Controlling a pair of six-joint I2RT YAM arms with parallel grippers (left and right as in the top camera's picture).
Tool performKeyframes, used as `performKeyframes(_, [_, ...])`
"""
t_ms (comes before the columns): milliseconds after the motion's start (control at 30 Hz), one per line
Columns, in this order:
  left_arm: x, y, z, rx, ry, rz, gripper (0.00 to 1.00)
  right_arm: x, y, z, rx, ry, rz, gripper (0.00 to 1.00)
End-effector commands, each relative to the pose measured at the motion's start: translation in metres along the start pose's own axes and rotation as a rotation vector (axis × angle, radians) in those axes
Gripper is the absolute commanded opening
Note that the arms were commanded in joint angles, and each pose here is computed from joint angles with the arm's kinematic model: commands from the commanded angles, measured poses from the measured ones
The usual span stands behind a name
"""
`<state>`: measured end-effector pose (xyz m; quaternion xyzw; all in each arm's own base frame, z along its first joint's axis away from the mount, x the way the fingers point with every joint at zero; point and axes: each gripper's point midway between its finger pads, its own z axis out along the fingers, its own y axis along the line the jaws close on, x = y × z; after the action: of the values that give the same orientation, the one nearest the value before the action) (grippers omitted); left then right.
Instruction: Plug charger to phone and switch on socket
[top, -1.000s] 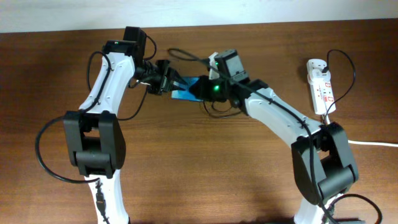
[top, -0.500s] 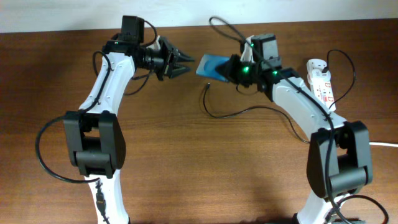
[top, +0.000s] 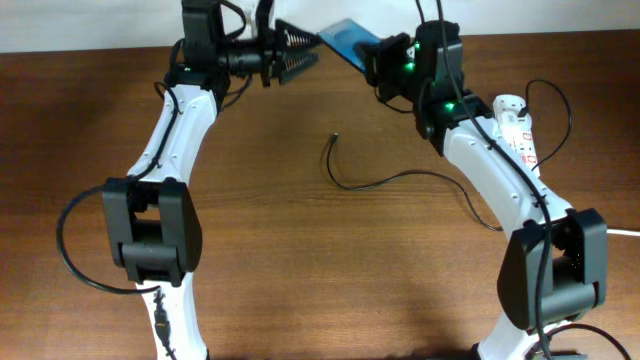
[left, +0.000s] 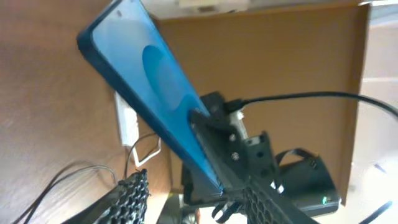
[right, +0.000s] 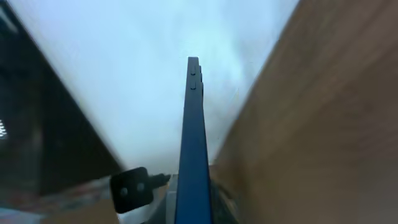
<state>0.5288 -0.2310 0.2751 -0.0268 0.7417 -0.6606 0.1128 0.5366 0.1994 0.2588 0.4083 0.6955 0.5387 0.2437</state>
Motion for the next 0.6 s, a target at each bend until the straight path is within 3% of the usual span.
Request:
performKeyframes(0, [-0.014, -0.013, -0.001, 0.012, -0.071, -0.071, 0.57, 0.027, 0.053, -0.008, -0.151, 0.014, 0.092, 0.04])
performKeyframes(233, [-0.027, -0.009, 0.001, -0.012, -0.153, -0.084, 0.54, 0.048, 0.064, -0.004, -0.200, 0.010, 0.089, 0.04])
performKeyframes(400, [-0.035, -0.007, 0.000, -0.014, -0.203, -0.196, 0.53, 0.061, 0.054, 0.001, -0.162, 0.000, 0.093, 0.04])
performKeyframes(567, [-0.040, -0.005, -0.001, -0.022, -0.238, -0.204, 0.40, 0.067, 0.043, 0.005, -0.119, -0.005, 0.094, 0.04])
